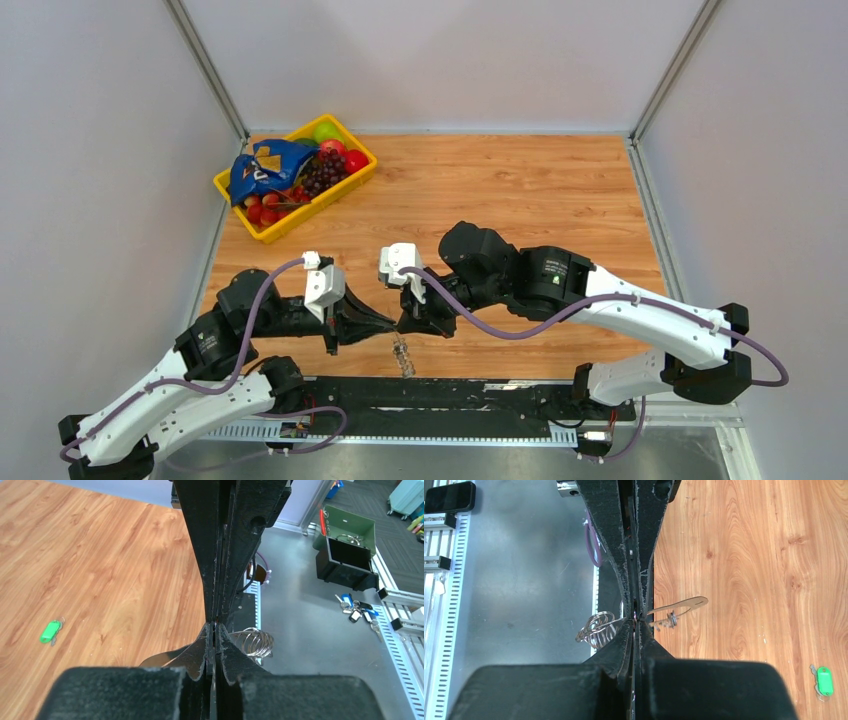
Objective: Put the keys on the keyring
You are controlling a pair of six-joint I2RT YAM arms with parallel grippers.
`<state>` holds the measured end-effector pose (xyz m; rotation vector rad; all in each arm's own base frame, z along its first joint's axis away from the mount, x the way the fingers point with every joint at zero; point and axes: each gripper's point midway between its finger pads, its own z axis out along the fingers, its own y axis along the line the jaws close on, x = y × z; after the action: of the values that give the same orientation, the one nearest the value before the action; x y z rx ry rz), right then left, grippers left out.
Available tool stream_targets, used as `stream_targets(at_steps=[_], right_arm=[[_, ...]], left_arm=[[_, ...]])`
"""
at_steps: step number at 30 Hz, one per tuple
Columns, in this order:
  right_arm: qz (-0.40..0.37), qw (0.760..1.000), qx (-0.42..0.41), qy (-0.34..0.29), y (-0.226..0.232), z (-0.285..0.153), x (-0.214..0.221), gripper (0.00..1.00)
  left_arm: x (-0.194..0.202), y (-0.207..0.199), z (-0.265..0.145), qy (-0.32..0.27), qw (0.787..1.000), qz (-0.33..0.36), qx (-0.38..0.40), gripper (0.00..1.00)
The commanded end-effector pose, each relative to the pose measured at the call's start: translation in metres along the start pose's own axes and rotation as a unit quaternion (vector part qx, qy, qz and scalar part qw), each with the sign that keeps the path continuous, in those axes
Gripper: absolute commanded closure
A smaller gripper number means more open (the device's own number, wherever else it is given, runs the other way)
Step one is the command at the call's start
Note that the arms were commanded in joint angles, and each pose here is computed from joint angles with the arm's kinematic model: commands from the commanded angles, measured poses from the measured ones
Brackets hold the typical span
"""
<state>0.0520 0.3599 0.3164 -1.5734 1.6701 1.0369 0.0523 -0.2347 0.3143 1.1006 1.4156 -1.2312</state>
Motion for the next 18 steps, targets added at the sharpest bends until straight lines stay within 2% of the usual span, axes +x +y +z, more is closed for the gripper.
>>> stream_targets(at_steps=[1, 10, 14, 16, 18], right_arm=[[-0.002, 1.0, 0.0, -0.03, 0.002, -0.005, -0.022, 1.0], [-0.003, 0.999, 0.004, -0.032, 0.002, -0.007, -0.02, 0.99], [-0.012, 0.998, 0.025, -0.062, 0.001, -0.026, -0.027, 0.84], [-0.016, 0.996, 0.037, -0.079, 0.0, -0.036, -0.029, 0.7], [-0.02, 0.994, 0.049, -0.091, -0.001, -0.044, -0.03, 0.62]], left_arm=[[-0.016, -0.004, -0.004, -0.022, 1.0, 0.02, 0.002, 0.99], [-0.025, -0.004, -0.002, -0.059, 0.998, 0.028, 0.005, 1.0], [-0.032, -0.005, -0.005, -0.094, 0.995, 0.046, 0.005, 1.0], [-0.037, -0.006, -0.007, -0.109, 0.993, 0.054, 0.005, 1.0], [-0.04, -0.007, -0.008, -0.12, 0.991, 0.06, 0.007, 1.0]])
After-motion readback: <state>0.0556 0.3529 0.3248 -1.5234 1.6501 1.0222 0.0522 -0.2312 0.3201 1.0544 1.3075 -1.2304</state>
